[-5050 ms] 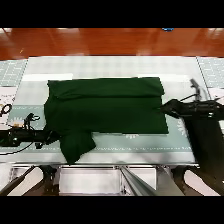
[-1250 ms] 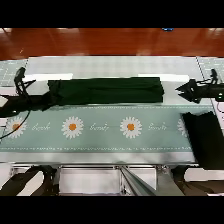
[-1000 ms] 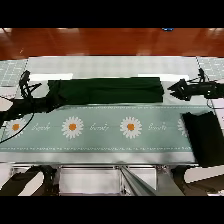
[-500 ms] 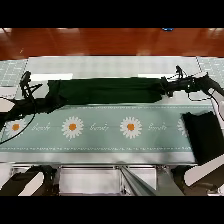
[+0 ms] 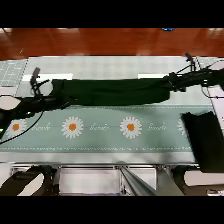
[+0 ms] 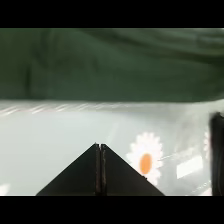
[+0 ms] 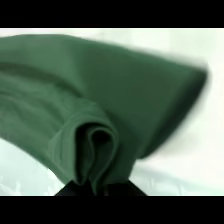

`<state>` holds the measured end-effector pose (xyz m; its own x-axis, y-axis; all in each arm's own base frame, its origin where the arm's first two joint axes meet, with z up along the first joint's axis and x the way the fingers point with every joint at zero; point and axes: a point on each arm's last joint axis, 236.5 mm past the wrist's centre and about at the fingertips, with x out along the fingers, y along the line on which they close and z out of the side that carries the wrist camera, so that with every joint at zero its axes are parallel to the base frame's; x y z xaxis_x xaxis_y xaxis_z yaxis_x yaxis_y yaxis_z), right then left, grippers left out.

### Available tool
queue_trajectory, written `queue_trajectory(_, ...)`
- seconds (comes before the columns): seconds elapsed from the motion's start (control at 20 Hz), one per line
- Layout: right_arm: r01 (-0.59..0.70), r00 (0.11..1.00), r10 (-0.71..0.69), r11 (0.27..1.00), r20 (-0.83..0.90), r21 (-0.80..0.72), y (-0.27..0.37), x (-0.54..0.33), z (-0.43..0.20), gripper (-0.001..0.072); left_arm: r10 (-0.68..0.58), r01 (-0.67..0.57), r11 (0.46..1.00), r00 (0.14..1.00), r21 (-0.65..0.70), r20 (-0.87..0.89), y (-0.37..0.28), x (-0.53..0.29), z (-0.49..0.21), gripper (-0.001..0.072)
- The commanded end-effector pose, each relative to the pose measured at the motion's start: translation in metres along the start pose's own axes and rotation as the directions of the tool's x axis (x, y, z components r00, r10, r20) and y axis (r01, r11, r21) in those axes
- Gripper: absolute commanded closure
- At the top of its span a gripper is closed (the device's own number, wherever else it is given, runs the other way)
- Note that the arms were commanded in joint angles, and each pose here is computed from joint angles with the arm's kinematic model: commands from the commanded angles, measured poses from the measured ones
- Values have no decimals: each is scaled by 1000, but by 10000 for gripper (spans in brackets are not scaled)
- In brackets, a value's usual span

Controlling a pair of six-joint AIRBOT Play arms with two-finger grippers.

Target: Fold the shirts.

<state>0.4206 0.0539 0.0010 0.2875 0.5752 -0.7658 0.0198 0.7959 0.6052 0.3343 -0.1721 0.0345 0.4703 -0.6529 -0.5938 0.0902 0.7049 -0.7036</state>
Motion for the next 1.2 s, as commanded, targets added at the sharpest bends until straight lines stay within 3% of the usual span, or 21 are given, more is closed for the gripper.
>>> queue_trajectory(0.0, 107, 993, -102, 990, 63, -94, 13, -49, -37, 688, -58, 62, 996, 997, 58, -60, -40, 47, -4, 694)
queue_trajectory(0.1, 116, 990, -103, 984, 97, -133, 31, -71, -60, 688, -78, 104, 982, 984, 157, -160, -76, 89, -18, 694)
queue_trajectory(0.25, 121, 983, -96, 980, 158, -157, 57, -98, -87, 688, -7, 80, 968, 955, 236, -295, -104, 159, -42, 694)
queue_trajectory(0.5, 113, 974, -70, 975, 217, -191, 90, -132, -118, 688, -3, 136, 966, 856, 219, -518, -142, 234, -109, 694)
queue_trajectory(0.8, 80, 968, -27, 976, 251, -203, 108, -142, -124, 688, 22, 174, 955, 768, 242, -640, -169, 249, -204, 693)
queue_trajectory(0.95, 74, 967, -24, 979, 255, -190, 108, -141, -121, 688, 13, 157, 961, 797, 227, -604, -164, 239, -162, 693)
queue_trajectory(1.15, -31, 964, 72, 987, 257, -158, 121, -130, -103, 689, -34, 135, 969, 901, 206, -432, -146, 177, -26, 693)
